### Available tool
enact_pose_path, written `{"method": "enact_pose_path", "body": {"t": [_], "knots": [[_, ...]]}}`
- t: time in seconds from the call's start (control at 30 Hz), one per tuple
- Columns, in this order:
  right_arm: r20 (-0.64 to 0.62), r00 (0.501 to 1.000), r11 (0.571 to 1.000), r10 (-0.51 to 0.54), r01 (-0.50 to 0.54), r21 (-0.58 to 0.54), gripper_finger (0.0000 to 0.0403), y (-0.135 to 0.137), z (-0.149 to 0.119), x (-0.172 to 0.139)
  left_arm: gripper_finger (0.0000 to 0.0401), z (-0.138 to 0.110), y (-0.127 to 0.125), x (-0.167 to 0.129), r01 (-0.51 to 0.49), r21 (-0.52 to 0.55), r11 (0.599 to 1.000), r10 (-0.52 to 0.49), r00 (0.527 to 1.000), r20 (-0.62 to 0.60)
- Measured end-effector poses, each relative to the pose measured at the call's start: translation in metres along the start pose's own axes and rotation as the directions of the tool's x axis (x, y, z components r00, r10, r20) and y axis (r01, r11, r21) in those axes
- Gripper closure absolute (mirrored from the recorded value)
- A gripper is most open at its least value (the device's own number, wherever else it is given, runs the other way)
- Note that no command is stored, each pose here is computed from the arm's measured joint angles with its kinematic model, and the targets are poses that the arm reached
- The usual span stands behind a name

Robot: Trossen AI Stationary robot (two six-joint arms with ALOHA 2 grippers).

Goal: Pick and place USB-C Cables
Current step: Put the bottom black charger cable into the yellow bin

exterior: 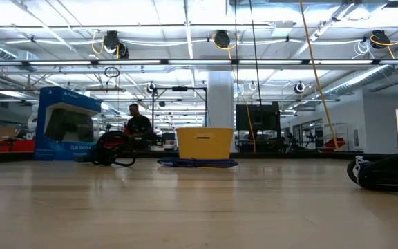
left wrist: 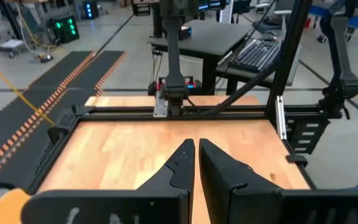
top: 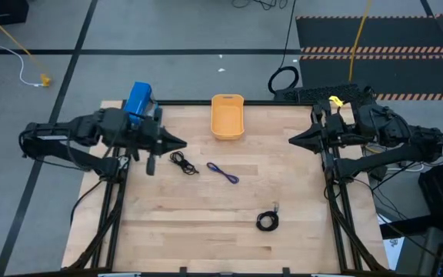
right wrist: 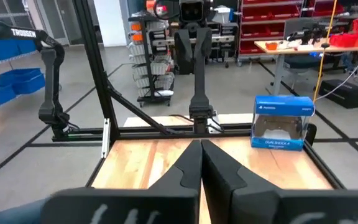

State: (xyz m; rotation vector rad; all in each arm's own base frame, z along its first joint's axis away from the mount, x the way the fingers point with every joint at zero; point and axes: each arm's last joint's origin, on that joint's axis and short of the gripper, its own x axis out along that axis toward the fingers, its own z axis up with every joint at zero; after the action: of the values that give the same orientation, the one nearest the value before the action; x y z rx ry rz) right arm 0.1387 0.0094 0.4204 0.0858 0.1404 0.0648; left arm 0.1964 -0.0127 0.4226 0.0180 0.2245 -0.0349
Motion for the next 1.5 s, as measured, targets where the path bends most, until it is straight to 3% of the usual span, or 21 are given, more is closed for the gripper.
{"method": "enact_pose_path", "body": {"t": [0.3,0.5,0.63,0.87,1.03,1.5], "knots": [[-0.239,0.971,1.000,0.003,-0.002,0.007,0.0403,0.003,0.025,0.016,0.0375,-0.006,-0.001,0.018,0.009,0.009,1.000,-0.009,0.999,-0.052],[-0.429,0.903,1.000,-0.013,0.018,0.007,0.0403,0.004,0.036,0.034,0.0375,-0.008,-0.001,0.025,0.010,0.011,1.000,-0.009,0.997,-0.071],[-0.577,0.817,0.999,-0.022,0.044,0.025,0.0403,0.004,0.031,0.047,0.0375,-0.010,-0.001,0.027,0.011,0.012,1.000,-0.010,0.996,-0.092],[-0.814,0.580,0.998,-0.013,0.055,0.023,0.0403,0.015,0.002,0.066,0.0375,-0.016,-0.002,0.032,0.013,0.023,1.000,-0.010,0.989,-0.145],[-0.877,0.480,0.999,-0.001,0.039,0.021,0.0403,0.029,-0.012,0.082,0.0375,-0.025,-0.002,0.043,0.014,0.020,1.000,-0.010,0.976,-0.218],[-0.922,0.386,1.000,0.024,-0.010,0.022,0.0403,0.073,-0.038,0.115,0.0375,-0.047,-0.012,0.082,0.028,-0.029,0.999,-0.036,0.935,-0.352]]}}
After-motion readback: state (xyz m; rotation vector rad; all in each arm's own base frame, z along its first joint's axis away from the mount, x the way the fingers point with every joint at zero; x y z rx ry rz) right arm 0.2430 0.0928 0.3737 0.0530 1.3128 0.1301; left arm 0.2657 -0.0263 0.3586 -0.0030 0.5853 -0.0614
